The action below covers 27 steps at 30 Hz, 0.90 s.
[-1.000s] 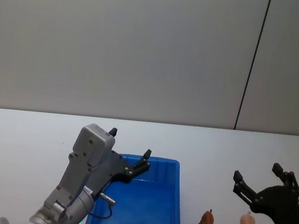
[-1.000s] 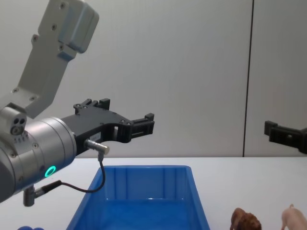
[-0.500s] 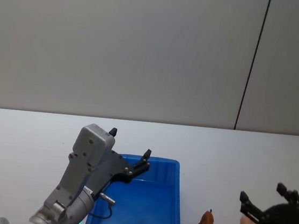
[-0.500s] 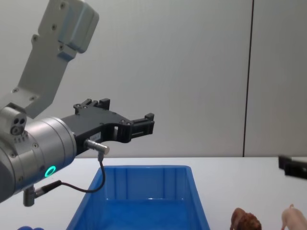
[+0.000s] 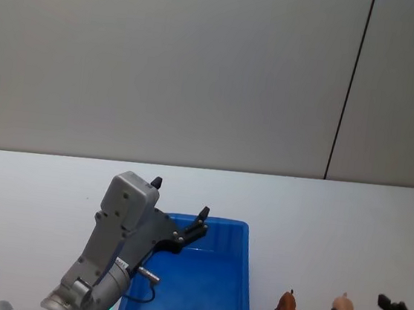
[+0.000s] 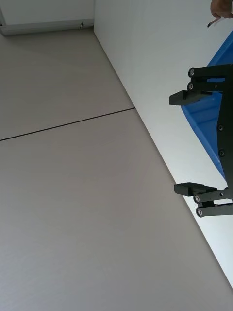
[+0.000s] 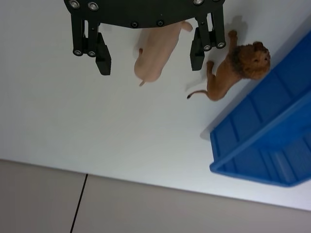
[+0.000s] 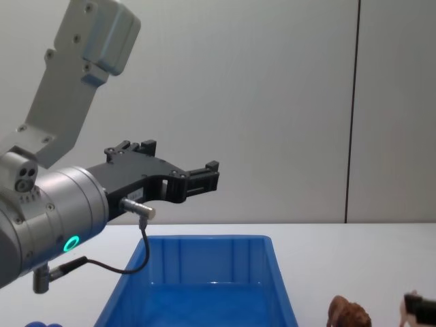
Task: Pick up the two dolls from the table and place them into the box.
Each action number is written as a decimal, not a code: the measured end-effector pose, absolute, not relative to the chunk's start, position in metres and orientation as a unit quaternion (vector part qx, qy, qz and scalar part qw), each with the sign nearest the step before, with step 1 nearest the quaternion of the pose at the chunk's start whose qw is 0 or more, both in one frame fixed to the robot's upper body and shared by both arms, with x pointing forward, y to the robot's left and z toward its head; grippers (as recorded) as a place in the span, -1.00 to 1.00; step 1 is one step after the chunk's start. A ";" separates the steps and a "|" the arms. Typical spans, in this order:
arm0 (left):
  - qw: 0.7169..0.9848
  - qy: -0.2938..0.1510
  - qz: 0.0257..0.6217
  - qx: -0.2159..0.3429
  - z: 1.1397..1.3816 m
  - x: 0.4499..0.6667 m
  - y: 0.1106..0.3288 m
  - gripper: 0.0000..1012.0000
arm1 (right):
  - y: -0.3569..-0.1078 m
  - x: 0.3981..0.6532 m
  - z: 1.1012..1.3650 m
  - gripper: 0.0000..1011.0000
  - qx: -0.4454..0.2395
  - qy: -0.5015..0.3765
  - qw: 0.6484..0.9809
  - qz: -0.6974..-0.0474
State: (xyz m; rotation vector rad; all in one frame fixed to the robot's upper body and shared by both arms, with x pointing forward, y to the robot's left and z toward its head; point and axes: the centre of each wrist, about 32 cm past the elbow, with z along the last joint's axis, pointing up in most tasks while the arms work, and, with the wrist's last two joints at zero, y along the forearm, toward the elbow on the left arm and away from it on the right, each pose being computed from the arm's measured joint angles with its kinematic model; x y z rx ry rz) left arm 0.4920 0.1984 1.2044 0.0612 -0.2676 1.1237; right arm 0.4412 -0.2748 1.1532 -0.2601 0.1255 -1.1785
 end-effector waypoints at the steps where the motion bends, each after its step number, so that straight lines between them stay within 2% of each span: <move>1: 0.837 -0.126 0.531 0.029 1.204 0.492 0.198 0.98 | -0.275 0.442 1.152 0.98 -0.125 0.061 0.822 -0.553; 15: 0.837 -0.126 0.531 0.029 1.204 0.492 0.198 0.98 | -0.258 0.453 1.133 0.97 -0.163 0.096 0.822 -0.537; 21: 0.837 -0.126 0.531 0.029 1.204 0.492 0.198 0.98 | -0.252 0.456 1.129 0.74 -0.169 0.107 0.821 -0.535; 27: 0.837 -0.126 0.531 0.029 1.204 0.492 0.198 0.98 | -0.247 0.458 1.127 0.40 -0.171 0.111 0.819 -0.537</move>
